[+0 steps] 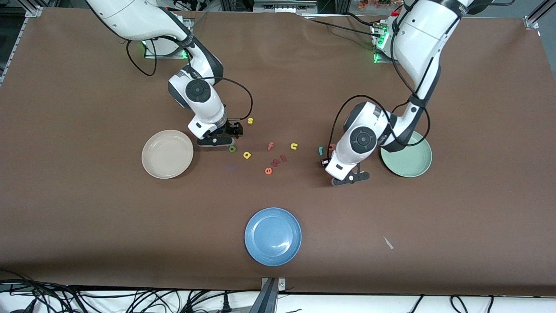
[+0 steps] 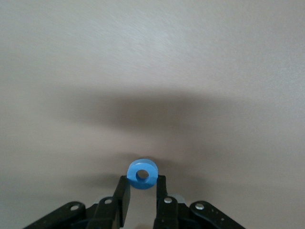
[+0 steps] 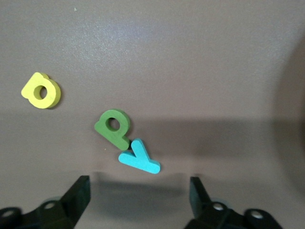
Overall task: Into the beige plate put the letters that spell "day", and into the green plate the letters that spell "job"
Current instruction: 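Drop the blue o on the green plate while the right gripper grasps the y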
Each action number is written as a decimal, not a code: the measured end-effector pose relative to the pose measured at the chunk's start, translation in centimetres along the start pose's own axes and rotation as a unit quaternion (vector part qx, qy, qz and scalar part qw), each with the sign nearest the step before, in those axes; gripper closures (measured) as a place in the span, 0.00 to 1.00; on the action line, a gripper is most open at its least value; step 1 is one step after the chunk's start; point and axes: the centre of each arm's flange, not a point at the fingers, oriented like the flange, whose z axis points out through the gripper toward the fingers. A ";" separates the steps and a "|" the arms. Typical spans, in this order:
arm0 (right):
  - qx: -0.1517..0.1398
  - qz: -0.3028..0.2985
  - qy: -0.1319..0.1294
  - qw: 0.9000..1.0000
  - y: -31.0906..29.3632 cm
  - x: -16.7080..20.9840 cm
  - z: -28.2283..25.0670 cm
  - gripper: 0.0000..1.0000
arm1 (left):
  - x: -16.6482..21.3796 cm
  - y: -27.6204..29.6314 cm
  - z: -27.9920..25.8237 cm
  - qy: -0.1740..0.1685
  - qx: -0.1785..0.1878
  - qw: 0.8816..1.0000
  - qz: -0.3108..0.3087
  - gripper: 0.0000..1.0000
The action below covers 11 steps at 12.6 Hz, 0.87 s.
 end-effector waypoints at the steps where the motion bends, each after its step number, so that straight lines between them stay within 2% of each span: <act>1: -0.001 -0.002 0.001 1.000 0.0 0.0 0.0 0.11 | 0.7 -1.8 -3.0 -0.010 0.010 1.000 0.016 0.76; 2: -0.003 -0.008 0.001 1.000 -0.1 -0.1 0.2 0.16 | 1.5 -4.6 -6.3 -0.021 0.018 0.999 0.034 0.76; 3: -0.006 -0.013 0.001 1.000 0.0 -0.2 0.5 0.17 | 2.4 -8.1 -9.1 -0.032 0.023 0.998 0.053 0.76; 4: -0.009 -0.015 0.002 1.000 0.1 -0.2 0.7 0.22 | 3.3 -11.9 -11.2 -0.044 0.025 0.996 0.073 0.76; 5: -0.009 -0.015 0.002 1.000 0.2 -0.2 0.8 0.23 | 4.2 -15.7 -12.1 -0.054 0.023 0.994 0.089 0.76; 7: -0.009 -0.015 0.003 1.000 0.2 -0.1 0.7 0.27 | 5.7 -22.0 -11.2 -0.073 0.016 0.991 0.108 0.76; 8: -0.009 -0.015 0.004 1.000 0.2 0.0 0.6 0.35 | 6.2 -24.2 -9.9 -0.083 0.022 0.990 0.115 0.76; 9: -0.008 -0.014 0.005 1.000 0.2 0.0 0.6 0.35 | 6.5 -25.7 -8.5 -0.092 0.036 0.988 0.120 0.76; 11: -0.006 -0.014 0.009 1.000 0.1 0.3 0.4 0.49 | 7.0 -27.1 -5.5 -0.104 0.046 0.986 0.124 0.76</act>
